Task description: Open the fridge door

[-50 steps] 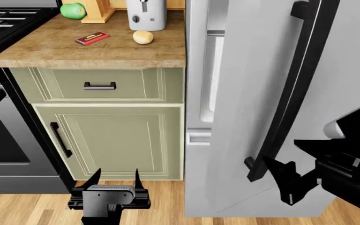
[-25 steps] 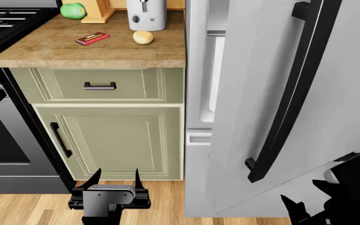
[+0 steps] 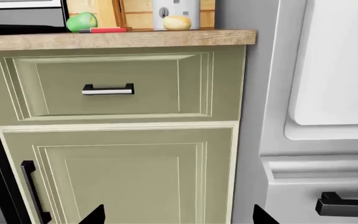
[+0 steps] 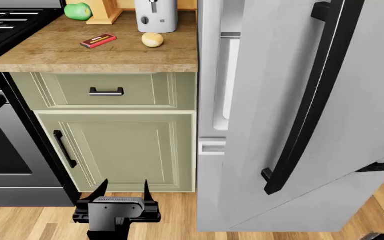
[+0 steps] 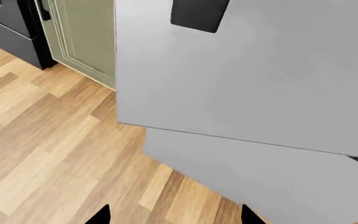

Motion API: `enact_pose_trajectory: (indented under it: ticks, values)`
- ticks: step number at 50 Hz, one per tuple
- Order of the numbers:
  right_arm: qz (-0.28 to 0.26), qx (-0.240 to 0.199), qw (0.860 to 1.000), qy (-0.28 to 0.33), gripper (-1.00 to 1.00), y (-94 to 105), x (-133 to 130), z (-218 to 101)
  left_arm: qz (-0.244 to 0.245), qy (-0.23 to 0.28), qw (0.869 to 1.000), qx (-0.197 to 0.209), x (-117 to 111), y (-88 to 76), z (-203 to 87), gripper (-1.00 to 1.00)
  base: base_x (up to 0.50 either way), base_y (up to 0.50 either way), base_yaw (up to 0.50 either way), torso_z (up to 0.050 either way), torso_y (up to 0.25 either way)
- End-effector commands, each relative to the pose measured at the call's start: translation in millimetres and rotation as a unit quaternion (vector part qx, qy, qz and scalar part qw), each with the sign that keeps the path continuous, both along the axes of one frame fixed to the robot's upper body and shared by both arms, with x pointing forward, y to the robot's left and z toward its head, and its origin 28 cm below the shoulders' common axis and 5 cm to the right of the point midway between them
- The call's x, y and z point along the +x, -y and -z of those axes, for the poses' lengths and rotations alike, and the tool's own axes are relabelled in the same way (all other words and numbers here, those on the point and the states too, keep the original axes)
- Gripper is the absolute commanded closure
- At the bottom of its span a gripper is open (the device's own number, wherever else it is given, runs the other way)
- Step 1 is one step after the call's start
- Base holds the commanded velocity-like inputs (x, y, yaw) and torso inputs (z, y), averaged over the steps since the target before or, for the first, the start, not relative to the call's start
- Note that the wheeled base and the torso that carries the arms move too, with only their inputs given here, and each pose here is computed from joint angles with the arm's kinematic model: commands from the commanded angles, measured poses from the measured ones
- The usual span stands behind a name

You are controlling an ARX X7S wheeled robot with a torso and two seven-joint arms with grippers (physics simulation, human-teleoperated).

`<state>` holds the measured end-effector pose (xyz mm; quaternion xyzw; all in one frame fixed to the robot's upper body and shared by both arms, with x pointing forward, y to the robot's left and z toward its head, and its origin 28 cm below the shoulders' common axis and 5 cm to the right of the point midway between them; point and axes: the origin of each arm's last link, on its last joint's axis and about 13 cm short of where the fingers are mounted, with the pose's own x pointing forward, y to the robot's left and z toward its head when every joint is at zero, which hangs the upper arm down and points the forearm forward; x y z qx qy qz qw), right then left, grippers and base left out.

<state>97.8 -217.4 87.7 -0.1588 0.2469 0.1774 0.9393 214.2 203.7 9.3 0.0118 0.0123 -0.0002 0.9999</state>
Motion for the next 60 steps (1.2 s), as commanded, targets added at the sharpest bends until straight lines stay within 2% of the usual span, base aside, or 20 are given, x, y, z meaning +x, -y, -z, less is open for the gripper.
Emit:
enact_pose_trajectory:
  ticks: [1, 5, 11, 22, 37, 48, 60]
  values:
    - [-0.001, 0.048, 0.995, 0.086, -1.00, -39.0, -20, 18, -0.001, 0.002, 1.000, -0.001, 0, -0.1, -1, -1.00, 0.00, 0.00, 0.00, 0.000, 0.000]
    - [0.005, 0.067, 0.991, 0.116, -1.00, -50.0, -23, 20, -0.001, 0.002, 1.000, 0.000, -1, 0.2, -2, -1.00, 0.00, 0.00, 0.00, 0.000, 0.000]
    - [-0.025, 0.081, 0.990, 0.114, -1.00, -66.5, -27, 24, -0.001, 0.002, 1.000, 0.000, 0, 0.0, -1, -1.00, 0.00, 0.00, 0.00, 0.000, 0.000]
    - [-0.062, 0.094, 0.989, 0.097, -1.00, -77.8, -31, 30, -0.001, 0.003, 1.000, -0.001, 0, -0.3, -1, -1.00, 0.00, 0.00, 0.00, 0.000, 0.000]
    - [-0.127, 0.117, 0.980, 0.095, -1.00, -100.9, -38, 26, -0.001, 0.004, 1.000, -0.001, 0, -0.5, -1, -1.00, 0.00, 0.00, 0.00, 0.000, 0.000]
    - [-0.178, 0.164, 0.962, 0.125, -1.00, -129.7, -30, 4, 0.000, 0.003, 1.000, -0.002, 0, -0.2, -2, -1.00, 0.00, 0.00, 0.00, 0.000, 0.000]
    - [-0.211, 0.176, 0.950, 0.149, -1.00, -153.8, -10, -22, 0.000, 0.004, 1.000, -0.004, 0, -0.3, -2, -1.00, 0.00, 0.00, 0.00, 0.000, 0.000]
